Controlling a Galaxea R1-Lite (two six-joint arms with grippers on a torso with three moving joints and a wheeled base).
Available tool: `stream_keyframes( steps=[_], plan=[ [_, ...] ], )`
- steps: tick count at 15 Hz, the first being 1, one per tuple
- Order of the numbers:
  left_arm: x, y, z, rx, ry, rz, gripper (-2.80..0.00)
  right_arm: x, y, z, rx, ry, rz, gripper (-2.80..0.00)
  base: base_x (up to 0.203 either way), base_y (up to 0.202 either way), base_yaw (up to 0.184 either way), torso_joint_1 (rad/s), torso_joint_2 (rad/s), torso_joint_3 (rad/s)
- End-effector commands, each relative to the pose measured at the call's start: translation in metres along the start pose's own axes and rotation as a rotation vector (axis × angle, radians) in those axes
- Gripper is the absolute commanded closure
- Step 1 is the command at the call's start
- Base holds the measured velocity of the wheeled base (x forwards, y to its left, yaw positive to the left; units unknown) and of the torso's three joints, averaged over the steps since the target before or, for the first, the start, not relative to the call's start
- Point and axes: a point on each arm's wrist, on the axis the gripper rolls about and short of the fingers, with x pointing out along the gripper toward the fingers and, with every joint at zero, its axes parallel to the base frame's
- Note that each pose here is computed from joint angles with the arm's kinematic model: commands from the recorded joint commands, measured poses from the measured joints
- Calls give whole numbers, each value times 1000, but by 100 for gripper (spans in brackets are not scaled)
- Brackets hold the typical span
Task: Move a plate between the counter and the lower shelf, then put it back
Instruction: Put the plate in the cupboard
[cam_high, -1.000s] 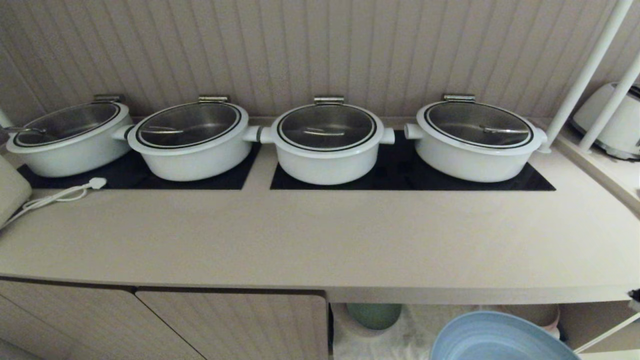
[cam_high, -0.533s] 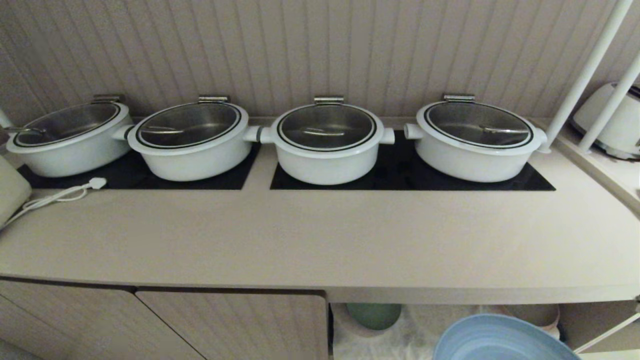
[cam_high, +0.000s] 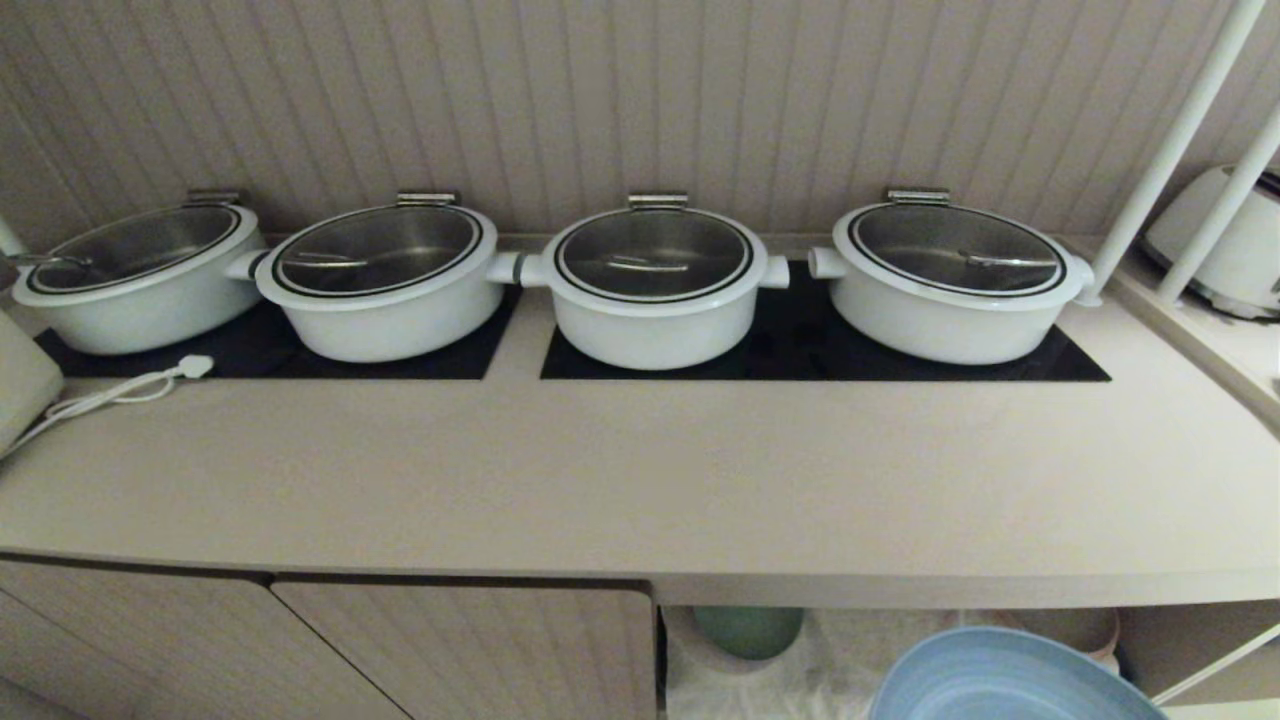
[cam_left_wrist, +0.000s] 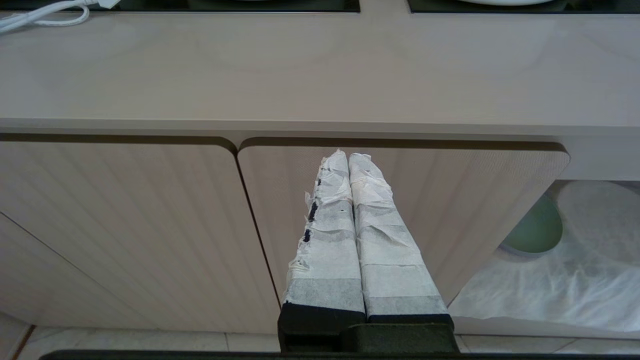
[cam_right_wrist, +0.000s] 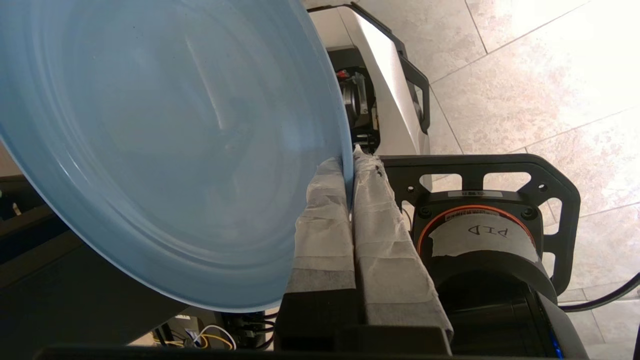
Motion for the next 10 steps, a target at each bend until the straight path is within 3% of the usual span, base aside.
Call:
stream_keyframes(
  steps=[1, 8, 10],
  plan=[
    [0, 0, 0, 0, 0, 0, 0, 0, -1, -2, 4, 10, -4, 0, 0, 0, 0, 0, 0, 0],
    [0, 0, 0, 0, 0, 0, 0, 0, -3, -5, 4, 12, -5, 0, 0, 0, 0, 0, 0, 0],
    [0, 0, 0, -2, 0, 0, 0, 1, -4, -7, 4, 16, -8, 0, 1, -145, 8, -2, 2, 6]
  ],
)
